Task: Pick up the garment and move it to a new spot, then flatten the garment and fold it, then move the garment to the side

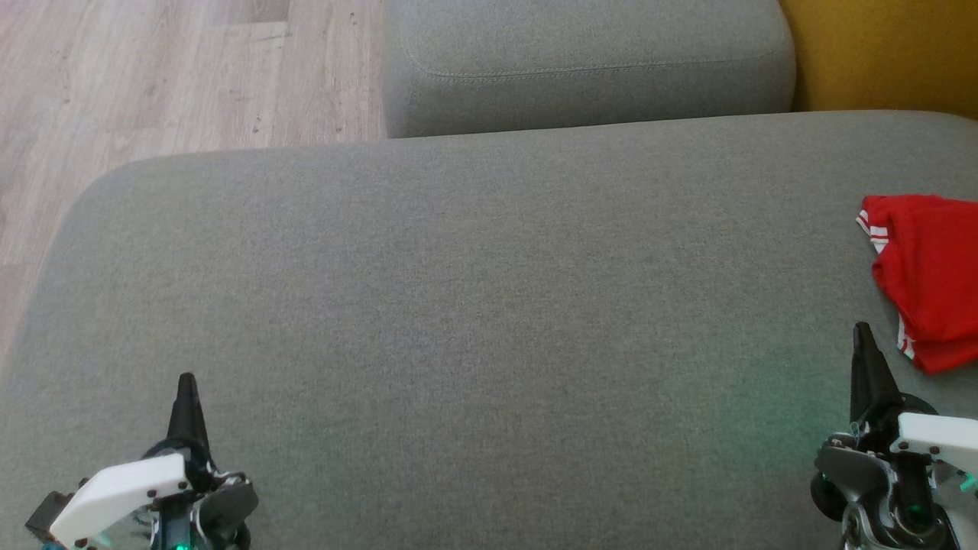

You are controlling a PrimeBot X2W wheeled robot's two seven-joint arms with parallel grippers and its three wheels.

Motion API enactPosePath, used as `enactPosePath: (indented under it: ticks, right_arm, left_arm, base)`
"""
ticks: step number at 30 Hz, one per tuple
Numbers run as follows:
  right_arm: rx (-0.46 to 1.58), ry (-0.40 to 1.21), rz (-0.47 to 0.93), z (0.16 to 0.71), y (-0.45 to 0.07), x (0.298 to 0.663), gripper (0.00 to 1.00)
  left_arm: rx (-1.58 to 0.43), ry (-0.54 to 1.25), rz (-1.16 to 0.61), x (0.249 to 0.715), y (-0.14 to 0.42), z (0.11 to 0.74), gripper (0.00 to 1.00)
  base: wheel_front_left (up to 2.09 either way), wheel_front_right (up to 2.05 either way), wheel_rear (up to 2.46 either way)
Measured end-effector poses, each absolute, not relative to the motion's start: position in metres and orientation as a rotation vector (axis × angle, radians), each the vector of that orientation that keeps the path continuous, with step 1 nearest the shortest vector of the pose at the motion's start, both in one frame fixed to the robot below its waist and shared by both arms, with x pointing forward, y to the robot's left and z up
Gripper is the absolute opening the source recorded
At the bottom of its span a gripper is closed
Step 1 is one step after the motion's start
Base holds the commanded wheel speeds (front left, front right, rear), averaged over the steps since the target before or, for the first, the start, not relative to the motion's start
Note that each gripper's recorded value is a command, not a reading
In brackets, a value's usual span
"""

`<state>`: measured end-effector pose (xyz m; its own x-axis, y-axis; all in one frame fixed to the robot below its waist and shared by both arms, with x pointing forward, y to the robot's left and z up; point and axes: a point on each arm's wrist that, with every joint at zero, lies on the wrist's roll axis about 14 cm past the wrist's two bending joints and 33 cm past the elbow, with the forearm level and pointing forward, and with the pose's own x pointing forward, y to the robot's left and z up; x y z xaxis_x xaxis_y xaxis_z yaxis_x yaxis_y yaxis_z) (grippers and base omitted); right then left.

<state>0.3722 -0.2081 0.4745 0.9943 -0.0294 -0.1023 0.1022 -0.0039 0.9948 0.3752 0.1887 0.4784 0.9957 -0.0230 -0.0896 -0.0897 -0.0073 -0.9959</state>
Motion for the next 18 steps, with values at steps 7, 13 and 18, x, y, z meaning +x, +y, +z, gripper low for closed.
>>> enactPosePath:
  ticks: [7,13,18]
  right_arm:
    - [1.572,0.057,-0.104,0.4746,-0.2082,0.3722,0.00]
    - [1.572,0.056,-0.104,0.4746,-0.2083,0.3722,0.00]
    - [1.572,0.056,-0.104,0.4746,-0.2084,0.3722,0.00]
  left_arm:
    - [-1.579,0.086,0.054,0.3752,0.1895,0.4785,0.00]
    - [-1.579,0.088,0.052,0.3751,0.1893,0.4785,0.00]
    - [-1.580,0.088,0.053,0.3751,0.1895,0.4785,0.00]
  base:
    - [0.00,0.00,0.00]
    - [0.00,0.00,0.00]
    - [0.00,0.00,0.00]
